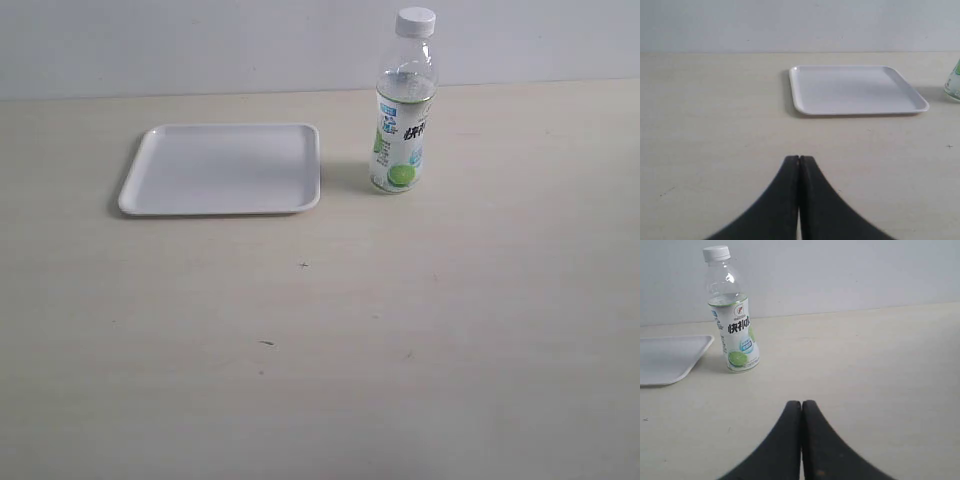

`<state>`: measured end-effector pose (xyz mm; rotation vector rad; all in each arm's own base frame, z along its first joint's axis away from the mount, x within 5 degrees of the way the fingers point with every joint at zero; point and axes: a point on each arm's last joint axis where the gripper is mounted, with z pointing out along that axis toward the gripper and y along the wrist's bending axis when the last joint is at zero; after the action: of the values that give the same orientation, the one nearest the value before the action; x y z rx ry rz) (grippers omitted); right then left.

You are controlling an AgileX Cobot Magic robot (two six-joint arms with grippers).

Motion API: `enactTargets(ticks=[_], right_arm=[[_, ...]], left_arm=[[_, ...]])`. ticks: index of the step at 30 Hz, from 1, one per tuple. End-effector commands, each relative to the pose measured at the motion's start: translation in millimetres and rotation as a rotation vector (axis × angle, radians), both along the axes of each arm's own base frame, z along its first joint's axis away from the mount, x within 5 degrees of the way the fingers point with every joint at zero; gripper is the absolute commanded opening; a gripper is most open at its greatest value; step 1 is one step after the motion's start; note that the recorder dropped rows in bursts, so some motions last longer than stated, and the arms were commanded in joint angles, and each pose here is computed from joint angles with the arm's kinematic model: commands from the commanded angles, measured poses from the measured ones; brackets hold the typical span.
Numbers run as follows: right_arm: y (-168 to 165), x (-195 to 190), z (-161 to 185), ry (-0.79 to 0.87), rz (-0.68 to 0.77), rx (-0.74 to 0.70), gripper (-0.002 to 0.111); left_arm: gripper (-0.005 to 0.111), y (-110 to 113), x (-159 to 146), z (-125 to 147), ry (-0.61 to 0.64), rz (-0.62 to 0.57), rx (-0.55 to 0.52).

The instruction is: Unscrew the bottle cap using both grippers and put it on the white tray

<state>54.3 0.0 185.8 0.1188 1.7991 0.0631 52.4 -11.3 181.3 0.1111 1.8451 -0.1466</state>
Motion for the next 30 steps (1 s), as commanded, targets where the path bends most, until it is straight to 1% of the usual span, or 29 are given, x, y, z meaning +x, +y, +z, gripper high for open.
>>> enactTargets(ticks=[1,4,9,10,12,17,20,21,22,24,26,30], right_arm=[[-0.2,-0.1,-0.7,-0.007,-0.003,-0.002,0.001],[-1.3,0.5,2.3,-0.04,-0.005,-0.05,0.001],[-2.2,2.0,13.6,-0.165,-0.02,-0.036,0.001],[-2.6,2.1,16.6,-0.198,-0.022,-0.056,0.001],[-3.3,1.8,26.7,-0.307,-0.03,-0.099,0.001],[-4.3,-4.4,53.2,-0.607,-0.055,-0.085,0.001],[-4.7,-15.5,73.2,-0.863,-0.055,0.0,0.001],[-5.0,-14.9,75.5,-0.884,-0.047,0.051,0.0],[-5.4,-12.6,81.8,-0.876,-0.044,0.082,0.0],[-6.6,-1.4,90.5,-0.798,-0.055,0.086,0.0],[-7.4,12.9,98.4,-0.721,-0.066,0.035,0.0],[-10.0,56.4,106.9,-0.547,-0.076,-0.052,0.0]], left_arm=[[0.0,0.3,-0.1,0.3,-0.013,0.004,0.001],[0.0,0.3,-0.1,0.3,-0.012,0.004,-0.001],[0.0,0.3,-0.1,0.3,-0.012,0.004,-0.001],[0.0,0.3,-0.1,0.3,-0.013,0.004,0.001],[0.0,0.3,-0.1,0.3,-0.013,0.004,0.001],[0.0,0.3,-0.1,0.3,-0.013,0.004,0.001],[0.0,0.3,-0.1,0.3,-0.013,0.004,0.001],[0.0,0.3,-0.1,0.3,-0.013,0.004,0.001],[0.0,0.3,-0.1,0.3,-0.013,0.004,0.001],[0.0,0.3,-0.1,0.3,-0.013,0.004,0.001],[0.0,0.3,-0.1,0.3,-0.013,0.004,0.001],[0.0,0.3,-0.1,0.3,-0.013,0.004,0.001]])
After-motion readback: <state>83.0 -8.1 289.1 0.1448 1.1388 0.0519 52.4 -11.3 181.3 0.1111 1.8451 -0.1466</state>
